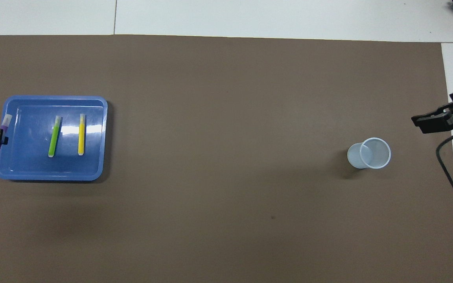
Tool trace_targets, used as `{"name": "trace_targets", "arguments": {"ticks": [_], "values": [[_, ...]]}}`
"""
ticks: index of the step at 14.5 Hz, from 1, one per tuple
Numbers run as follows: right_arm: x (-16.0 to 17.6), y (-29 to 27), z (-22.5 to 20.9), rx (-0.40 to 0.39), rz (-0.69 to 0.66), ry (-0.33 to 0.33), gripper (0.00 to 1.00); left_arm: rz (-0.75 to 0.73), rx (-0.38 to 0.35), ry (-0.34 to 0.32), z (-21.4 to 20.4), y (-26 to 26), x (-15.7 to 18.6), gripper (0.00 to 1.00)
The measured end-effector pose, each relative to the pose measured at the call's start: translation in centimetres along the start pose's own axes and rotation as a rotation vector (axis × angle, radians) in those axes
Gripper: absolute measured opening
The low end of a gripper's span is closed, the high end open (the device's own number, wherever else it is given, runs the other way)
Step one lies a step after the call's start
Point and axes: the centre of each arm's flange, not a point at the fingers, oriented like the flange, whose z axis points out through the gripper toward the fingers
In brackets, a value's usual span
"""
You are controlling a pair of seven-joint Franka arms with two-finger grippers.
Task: Right arm passes pens to left for tray arrangement
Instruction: 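Lower the purple pen into the blue tray with the left gripper, then set the purple pen upright in the tray and open the left gripper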
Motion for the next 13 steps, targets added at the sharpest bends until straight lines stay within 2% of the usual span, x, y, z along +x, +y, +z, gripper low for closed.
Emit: {"name": "trace_targets", "arguments": {"ticks": [6,13], "values": [[0.4,0.0,-0.9,-0.024,-0.002,0.000,1.00,0.018,0.002,0.042,6.7,-1.2,2.3,0.18],[0.7,-0.9,-2.0,-0.016,0.180,-0.009,1.00,0.013,-0.004,0.073,9.7,-1.9,3.1,0.18]]}}
